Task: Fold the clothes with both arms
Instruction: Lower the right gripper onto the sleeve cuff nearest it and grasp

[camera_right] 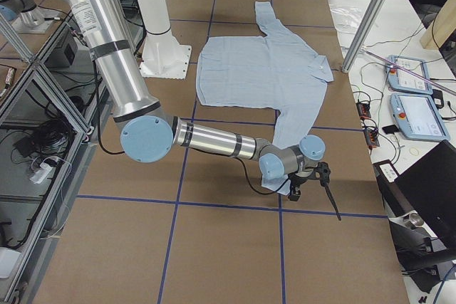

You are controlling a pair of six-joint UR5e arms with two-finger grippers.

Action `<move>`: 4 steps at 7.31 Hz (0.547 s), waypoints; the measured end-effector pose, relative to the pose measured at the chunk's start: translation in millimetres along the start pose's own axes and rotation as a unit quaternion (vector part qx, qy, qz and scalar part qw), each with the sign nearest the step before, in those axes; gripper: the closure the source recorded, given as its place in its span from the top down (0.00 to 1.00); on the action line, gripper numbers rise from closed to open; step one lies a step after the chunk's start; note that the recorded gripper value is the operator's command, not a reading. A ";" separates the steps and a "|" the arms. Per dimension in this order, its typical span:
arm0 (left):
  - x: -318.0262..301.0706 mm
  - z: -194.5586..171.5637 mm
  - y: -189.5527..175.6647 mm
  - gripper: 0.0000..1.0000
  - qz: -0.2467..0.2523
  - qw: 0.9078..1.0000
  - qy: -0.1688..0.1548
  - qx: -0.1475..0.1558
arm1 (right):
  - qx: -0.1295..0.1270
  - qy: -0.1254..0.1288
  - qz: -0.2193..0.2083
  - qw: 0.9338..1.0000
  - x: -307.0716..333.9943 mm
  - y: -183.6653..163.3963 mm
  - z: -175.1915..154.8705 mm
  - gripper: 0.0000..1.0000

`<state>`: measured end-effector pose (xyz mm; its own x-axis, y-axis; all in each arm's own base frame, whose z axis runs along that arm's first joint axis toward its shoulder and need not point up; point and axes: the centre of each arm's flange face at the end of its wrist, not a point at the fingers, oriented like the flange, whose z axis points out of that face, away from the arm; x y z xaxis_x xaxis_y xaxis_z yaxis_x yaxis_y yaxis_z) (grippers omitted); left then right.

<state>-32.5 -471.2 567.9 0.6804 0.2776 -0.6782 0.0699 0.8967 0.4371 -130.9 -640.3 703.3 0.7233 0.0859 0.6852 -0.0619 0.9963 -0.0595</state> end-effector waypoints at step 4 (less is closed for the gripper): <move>0.8 -0.5 -1.6 1.00 0.002 1.000 0.000 0.002 | -0.002 0.001 0.008 1.000 7.3 2.3 5.7 0.00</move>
<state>-32.4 -472.2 566.3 0.6803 0.2813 -0.6768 0.0700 0.8942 0.4421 -129.7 -637.3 712.2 0.7229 0.1021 0.6834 -0.0716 0.9948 -0.0729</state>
